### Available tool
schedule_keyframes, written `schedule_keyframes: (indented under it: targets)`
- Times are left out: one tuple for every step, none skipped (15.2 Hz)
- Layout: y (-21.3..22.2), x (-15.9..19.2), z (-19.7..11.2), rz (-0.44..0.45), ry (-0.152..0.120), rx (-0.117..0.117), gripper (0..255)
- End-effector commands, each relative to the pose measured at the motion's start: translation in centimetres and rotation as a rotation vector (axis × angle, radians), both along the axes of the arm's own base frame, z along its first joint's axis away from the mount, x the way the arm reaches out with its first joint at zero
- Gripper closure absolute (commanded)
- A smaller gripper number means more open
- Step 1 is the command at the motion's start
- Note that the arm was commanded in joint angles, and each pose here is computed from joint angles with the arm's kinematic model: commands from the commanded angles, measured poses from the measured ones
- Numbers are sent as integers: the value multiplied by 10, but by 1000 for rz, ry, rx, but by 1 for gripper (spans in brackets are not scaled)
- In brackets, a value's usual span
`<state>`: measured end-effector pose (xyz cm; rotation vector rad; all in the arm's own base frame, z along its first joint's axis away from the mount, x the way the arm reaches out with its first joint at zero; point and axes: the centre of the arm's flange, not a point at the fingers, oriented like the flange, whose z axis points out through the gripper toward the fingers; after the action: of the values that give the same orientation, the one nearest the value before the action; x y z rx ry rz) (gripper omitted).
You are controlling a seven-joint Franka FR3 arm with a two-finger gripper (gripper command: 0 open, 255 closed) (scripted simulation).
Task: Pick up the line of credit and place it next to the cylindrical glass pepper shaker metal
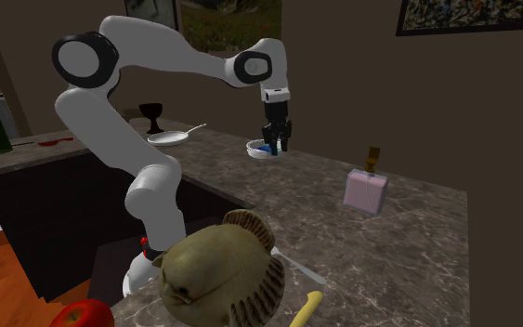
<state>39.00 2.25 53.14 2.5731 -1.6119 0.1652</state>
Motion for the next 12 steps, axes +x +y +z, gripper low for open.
schedule_keyframes:
  targets:
    - [0,1,11,0,0,0,255]
    - [0,1,16,0,0,0,255]
    - [0,1,21,0,0,0,255]
    - [0,1,26,0,0,0,255]
    - [0,1,32,0,0,0,255]
    - [0,1,37,0,0,0,255]
    - [0,1,42,0,0,0,255]
    - [0,1,48,0,0,0,255]
    - [0,1,53,0,0,0,255]
    - [0,1,58,0,0,0,255]
    - [0,1,63,0,0,0,255]
    - [0,1,66,0,0,0,255]
